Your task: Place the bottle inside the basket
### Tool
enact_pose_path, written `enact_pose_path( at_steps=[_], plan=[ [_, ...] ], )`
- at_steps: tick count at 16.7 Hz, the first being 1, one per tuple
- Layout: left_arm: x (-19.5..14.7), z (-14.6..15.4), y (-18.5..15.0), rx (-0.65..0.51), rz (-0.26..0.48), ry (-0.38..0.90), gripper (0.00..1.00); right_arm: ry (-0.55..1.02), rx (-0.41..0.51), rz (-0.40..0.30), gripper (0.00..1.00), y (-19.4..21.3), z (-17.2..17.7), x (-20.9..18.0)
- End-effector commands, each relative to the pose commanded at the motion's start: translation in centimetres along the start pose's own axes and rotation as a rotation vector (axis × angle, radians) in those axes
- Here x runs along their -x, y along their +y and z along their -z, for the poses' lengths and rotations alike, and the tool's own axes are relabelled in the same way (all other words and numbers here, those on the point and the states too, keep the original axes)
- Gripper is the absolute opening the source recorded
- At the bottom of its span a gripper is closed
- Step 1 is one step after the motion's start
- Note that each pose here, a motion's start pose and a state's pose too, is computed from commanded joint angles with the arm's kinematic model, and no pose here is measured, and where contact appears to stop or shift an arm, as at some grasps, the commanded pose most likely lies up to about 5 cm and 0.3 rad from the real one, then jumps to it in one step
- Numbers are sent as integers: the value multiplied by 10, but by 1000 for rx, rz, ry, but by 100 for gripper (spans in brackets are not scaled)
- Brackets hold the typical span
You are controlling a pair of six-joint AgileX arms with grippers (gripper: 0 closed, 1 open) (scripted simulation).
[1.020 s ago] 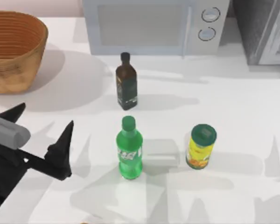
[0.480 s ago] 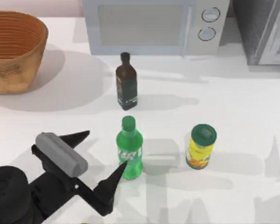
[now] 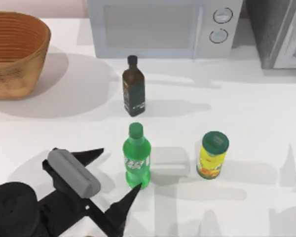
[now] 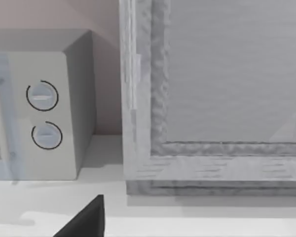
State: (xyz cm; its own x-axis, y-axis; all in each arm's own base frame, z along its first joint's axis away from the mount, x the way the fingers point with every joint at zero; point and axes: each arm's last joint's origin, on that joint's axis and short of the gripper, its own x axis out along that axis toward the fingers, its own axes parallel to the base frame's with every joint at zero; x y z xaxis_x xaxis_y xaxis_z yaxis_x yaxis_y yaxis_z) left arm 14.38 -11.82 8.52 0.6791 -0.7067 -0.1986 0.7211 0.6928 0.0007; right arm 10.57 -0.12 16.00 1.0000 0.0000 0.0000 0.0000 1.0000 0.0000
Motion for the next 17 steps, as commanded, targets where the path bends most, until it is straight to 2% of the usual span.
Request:
enact_pose_path(
  at_steps=[4,12,17],
  plan=[
    [-10,-1,1,1,-1,-2,100,0,0,0,100,0,0,0],
    [-67,-1,1,0,-1,-1,100,0,0,0,100,0,0,0],
    [-70,0,0,0,0,0,100,0,0,0,100,0,0,0]
  ],
)
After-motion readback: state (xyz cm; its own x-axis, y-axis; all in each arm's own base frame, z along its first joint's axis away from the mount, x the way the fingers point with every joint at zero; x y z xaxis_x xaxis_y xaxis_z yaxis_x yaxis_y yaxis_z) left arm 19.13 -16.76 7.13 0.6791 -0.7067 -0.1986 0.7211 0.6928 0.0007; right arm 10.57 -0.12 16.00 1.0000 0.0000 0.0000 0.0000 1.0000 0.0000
